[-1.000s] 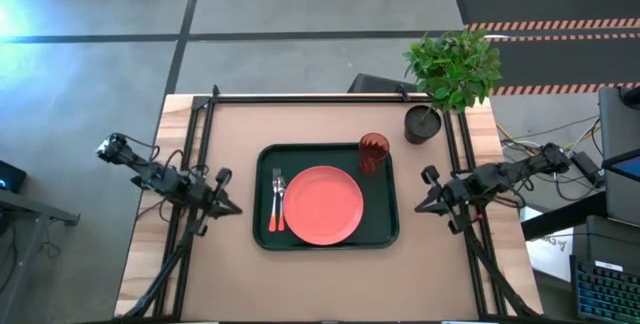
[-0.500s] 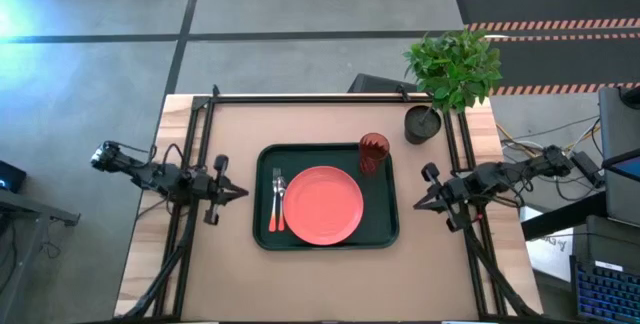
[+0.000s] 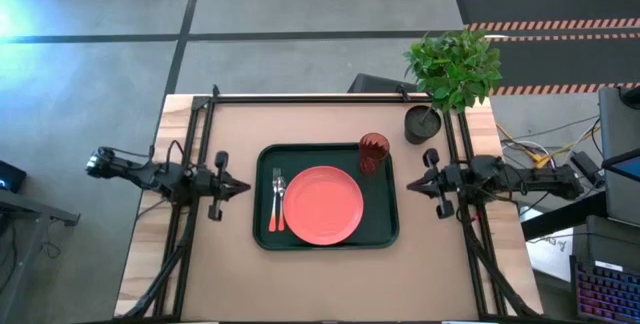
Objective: Pick and place plate/cup/fork/spoon on tray
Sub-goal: Return to Home Position
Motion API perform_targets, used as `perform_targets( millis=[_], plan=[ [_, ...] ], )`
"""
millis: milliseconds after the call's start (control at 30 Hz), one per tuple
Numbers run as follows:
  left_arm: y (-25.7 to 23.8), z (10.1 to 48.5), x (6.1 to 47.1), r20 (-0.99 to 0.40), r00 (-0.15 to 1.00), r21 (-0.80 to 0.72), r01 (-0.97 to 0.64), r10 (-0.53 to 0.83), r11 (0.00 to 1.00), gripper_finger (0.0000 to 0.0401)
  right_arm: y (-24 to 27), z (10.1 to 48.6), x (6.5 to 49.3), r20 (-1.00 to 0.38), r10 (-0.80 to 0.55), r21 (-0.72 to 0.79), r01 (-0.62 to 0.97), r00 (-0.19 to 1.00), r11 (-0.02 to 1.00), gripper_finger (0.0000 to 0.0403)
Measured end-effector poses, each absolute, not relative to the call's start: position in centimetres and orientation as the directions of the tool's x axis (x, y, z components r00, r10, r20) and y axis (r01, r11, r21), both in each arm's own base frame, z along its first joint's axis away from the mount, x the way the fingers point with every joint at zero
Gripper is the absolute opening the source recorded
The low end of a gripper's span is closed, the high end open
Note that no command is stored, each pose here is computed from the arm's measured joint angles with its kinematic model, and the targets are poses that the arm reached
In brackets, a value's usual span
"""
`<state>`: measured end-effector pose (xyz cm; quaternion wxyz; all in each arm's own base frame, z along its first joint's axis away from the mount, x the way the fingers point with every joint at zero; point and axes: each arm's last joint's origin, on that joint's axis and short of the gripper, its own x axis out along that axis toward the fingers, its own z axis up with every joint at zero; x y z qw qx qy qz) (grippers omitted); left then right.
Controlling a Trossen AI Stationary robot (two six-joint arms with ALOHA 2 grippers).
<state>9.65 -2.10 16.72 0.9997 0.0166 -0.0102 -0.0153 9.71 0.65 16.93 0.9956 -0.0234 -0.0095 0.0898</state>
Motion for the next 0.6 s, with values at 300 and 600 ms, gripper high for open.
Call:
perform_targets(
  millis=[300,600],
  plan=[
    [-2.22,16.18,10.03,-0.044,0.999,0.049,0.033,-0.031,0.998,0.0000,0.64,16.54,10.03,-0.033,0.175,0.003,-0.175,0.984,0.985,0.0009],
    [-2.31,16.14,10.34,-0.054,0.998,0.051,0.034,-0.031,0.998,0.0000,0.64,16.49,10.11,-0.035,0.175,0.058,-0.173,0.984,0.983,0.0009]
  ],
)
